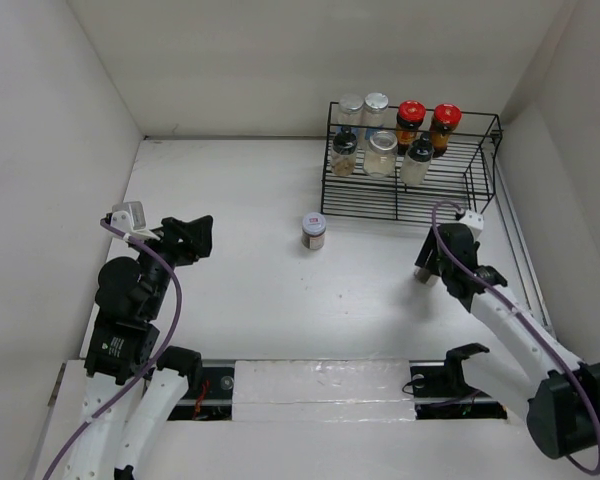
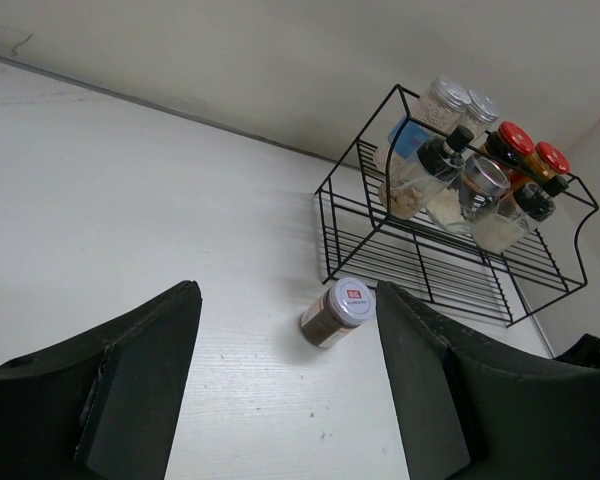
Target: Organize the condiment bottles
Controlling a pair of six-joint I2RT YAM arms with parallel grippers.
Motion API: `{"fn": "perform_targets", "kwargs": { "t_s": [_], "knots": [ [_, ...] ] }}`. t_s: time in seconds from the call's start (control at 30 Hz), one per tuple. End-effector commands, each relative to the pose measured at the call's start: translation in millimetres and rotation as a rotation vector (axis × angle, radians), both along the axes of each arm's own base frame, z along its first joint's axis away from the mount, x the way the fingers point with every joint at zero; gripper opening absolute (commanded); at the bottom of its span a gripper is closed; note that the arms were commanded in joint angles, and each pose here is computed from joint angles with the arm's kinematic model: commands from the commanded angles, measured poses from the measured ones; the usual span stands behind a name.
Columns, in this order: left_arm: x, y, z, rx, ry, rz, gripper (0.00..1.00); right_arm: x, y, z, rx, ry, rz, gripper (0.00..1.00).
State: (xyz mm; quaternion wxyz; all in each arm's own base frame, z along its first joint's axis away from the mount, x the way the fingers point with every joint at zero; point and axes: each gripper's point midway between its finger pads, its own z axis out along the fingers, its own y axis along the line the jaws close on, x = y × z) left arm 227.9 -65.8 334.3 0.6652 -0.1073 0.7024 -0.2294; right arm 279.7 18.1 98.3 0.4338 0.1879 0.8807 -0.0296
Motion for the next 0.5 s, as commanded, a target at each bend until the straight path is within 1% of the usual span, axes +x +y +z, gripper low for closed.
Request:
{"fn": "perform_targets", "kwargs": {
  "t_s": [0.0,0.03,0.07,0.13,0.17,0.2,0.23,0.27,0.37,0.4,0.47],
  "knots": [
    [2.0,-1.2,13.5,0.001,-0.056,-0.008,0.66,20.3,-9.8,102.1,0.005,-0.281,-0.048,0.47],
    [2.0,-1.2,13.5,0.001,-0.056,-0.008,0.66,24.6,-11.2,139.3,0.010,-0.371,-0.053,0.47],
    [1.5,-2.7,13.5,0.001,-0.056,-0.017,0.68,23.9,-14.1,163.4,-0.002,-0.430,-0.052,0.44],
    [1.5,-2.8,13.5,0.001,-0.056,-0.017,0.68,25.9,-23.7,196.5,-0.019,-0.502,-0.081,0.44],
    [2.2,-0.5,13.5,0.001,-0.056,-0.003,0.68,33.0,-25.9,217.5,-0.015,-0.531,-0.095,0.43],
    [2.2,-0.4,13.5,0.001,-0.056,-0.003,0.68,38.3,-25.0,225.3,-0.017,-0.535,-0.073,0.43],
    [2.2,-0.4,13.5,0.001,-0.056,-0.003,0.68,46.6,-30.3,239.6,-0.023,-0.569,-0.074,0.43],
    [2.2,-0.4,13.5,0.001,-0.056,-0.003,0.68,61.1,-30.8,252.4,-0.030,-0.576,-0.062,0.43],
    [4.3,-1.0,11.5,0.003,-0.047,-0.003,0.68,86.7,-38.5,271.7,-0.040,-0.585,-0.040,0.43],
    [4.0,-0.9,9.2,0.005,-0.038,-0.003,0.68,102.6,-38.1,277.1,-0.055,-0.585,-0.034,0.43],
    [4.0,-0.9,9.1,0.005,-0.038,-0.003,0.68,120.1,-43.1,284.0,-0.044,-0.585,-0.018,0.43]
  ]
}}
